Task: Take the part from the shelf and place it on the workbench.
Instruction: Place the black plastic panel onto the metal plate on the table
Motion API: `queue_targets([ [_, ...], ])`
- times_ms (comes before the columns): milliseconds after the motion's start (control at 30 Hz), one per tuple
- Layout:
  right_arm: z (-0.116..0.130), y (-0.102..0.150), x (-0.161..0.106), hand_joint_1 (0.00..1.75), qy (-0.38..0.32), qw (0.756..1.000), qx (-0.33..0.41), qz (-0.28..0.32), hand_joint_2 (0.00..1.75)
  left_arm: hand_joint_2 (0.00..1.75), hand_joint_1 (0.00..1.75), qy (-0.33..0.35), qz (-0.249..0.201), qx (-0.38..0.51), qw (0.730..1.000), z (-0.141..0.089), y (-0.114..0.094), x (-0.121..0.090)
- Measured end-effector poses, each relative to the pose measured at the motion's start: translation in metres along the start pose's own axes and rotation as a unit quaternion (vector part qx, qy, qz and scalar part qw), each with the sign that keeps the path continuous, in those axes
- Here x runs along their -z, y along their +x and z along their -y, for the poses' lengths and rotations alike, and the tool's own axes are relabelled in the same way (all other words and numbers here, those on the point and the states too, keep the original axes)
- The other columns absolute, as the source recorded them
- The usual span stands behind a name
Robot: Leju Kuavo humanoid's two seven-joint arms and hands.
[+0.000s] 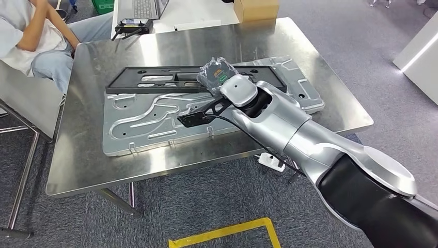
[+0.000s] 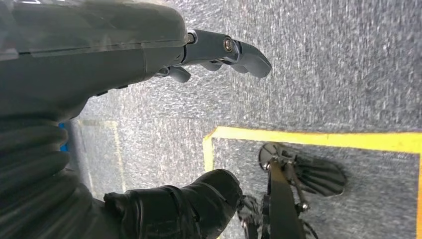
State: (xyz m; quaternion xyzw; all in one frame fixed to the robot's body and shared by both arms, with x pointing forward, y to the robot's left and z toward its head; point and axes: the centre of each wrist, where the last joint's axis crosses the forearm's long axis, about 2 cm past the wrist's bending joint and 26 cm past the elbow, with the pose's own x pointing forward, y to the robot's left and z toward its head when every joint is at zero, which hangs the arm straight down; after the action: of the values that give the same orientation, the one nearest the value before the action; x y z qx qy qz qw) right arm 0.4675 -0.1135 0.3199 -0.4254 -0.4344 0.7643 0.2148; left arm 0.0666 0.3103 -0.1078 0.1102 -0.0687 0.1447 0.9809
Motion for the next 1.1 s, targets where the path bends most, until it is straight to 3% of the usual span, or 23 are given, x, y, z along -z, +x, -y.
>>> queue_targets([
  [833,-0.005,-0.009,-0.002,1.75,0.004,1.000,0.000,-0.014,1.75,1.75,0.00,0.002,0.003,0.003,1.000,0.000,0.000,0.000],
  [1100,-0.017,-0.010,-0.003,1.75,0.015,1.000,0.005,-0.019,1.75,1.75,0.00,0.004,0.004,0.004,1.000,0.000,-0.001,0.000],
])
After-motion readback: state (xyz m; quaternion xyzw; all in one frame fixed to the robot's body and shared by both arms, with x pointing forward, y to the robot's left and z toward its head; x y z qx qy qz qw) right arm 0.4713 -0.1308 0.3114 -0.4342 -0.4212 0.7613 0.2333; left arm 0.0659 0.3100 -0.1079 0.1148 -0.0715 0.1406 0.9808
